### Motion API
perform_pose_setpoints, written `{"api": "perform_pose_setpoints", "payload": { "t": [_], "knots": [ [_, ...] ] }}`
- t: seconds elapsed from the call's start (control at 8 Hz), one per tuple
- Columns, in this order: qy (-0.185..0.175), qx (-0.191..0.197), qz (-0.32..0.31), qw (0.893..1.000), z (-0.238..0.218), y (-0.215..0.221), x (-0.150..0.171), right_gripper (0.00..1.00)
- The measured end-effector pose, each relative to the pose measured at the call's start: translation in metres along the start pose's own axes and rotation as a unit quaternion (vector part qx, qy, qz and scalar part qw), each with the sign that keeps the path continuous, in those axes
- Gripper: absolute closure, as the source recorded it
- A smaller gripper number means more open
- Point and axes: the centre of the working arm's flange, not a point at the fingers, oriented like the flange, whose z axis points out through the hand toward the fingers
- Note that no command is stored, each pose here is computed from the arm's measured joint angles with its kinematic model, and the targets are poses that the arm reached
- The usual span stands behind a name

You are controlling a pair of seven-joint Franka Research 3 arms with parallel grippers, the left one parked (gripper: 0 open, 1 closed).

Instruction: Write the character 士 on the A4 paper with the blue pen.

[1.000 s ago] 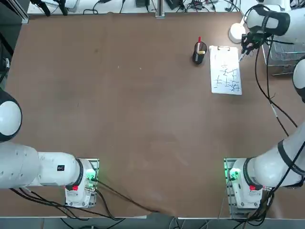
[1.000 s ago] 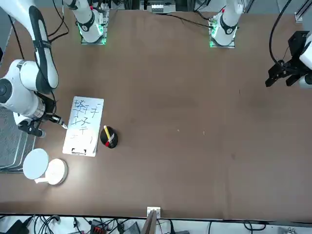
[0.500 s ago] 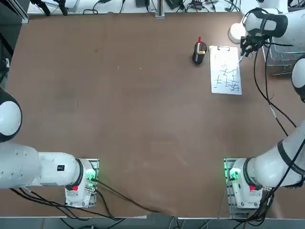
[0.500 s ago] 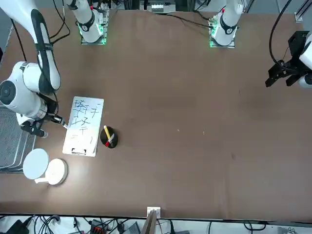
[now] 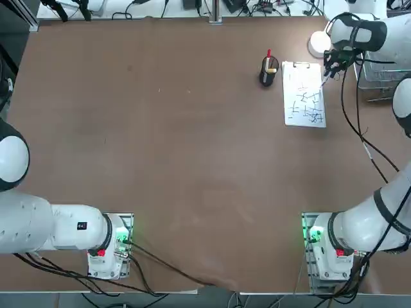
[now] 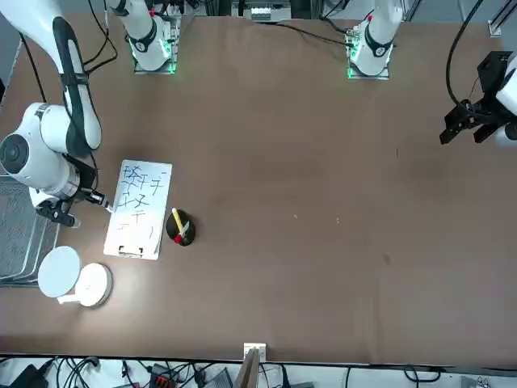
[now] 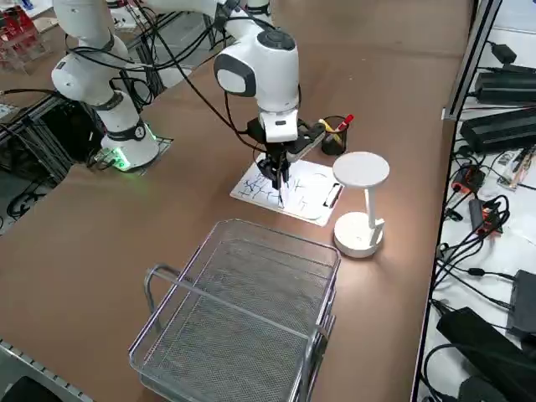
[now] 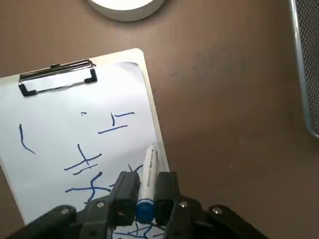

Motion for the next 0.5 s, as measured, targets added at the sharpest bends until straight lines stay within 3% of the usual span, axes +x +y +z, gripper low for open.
{"api": "perform_pose_setpoints", "payload": {
  "t": [0.5],
  "knots": [
    [0.001, -0.001, 0.001, 1.0, 0.0043, -0.0003, 0.0005, 0.79]
  ]
}}
